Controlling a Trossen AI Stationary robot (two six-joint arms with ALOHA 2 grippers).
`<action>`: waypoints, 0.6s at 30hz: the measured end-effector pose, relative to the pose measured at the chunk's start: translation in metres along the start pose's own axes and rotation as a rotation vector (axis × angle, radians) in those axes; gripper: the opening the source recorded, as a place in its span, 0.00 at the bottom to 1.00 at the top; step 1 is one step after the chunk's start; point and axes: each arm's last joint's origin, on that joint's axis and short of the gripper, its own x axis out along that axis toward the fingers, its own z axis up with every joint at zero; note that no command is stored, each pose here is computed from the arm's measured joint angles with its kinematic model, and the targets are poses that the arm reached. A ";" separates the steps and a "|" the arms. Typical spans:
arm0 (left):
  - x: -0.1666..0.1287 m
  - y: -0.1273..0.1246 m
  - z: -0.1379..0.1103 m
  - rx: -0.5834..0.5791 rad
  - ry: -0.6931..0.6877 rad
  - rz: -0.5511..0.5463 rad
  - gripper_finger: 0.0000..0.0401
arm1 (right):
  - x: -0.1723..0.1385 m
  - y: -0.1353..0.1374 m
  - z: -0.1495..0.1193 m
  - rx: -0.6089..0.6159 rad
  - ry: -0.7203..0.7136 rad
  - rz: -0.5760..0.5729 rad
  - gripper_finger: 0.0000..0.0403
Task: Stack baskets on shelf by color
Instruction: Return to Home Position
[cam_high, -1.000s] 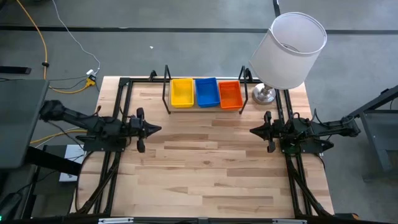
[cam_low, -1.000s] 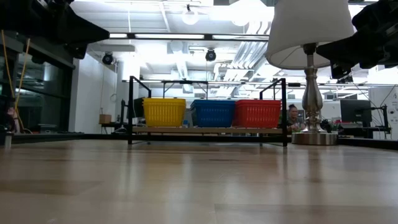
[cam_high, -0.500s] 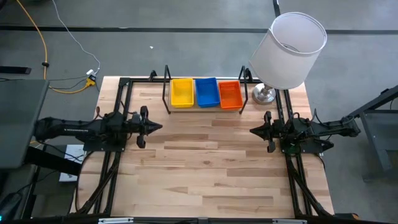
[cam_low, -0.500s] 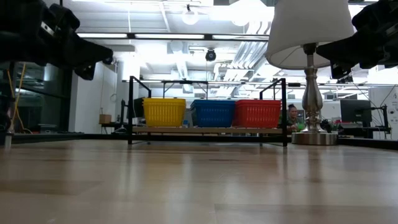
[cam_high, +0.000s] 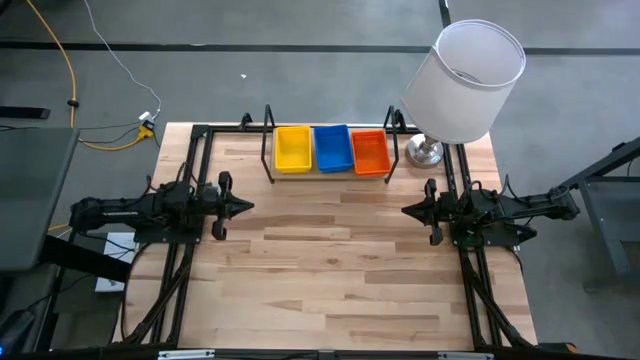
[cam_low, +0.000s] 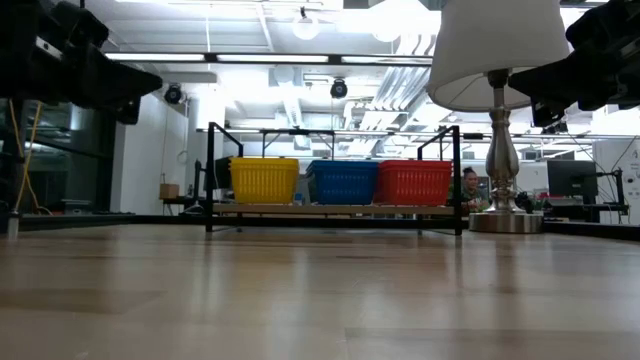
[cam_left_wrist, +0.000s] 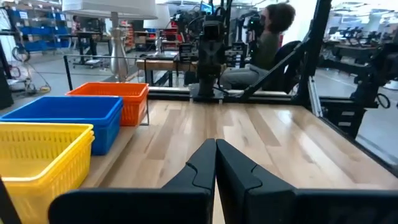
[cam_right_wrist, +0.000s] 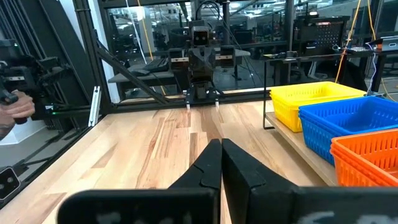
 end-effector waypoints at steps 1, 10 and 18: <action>0.000 0.000 0.000 0.006 0.002 0.000 0.00 | 0.000 0.000 0.000 0.000 0.000 0.000 0.00; 0.002 0.001 -0.004 0.068 0.041 0.043 0.00 | 0.000 0.000 0.000 0.000 0.000 0.000 0.00; 0.002 0.001 -0.003 -0.133 0.032 0.054 0.00 | 0.000 0.000 0.000 0.000 0.000 0.000 0.00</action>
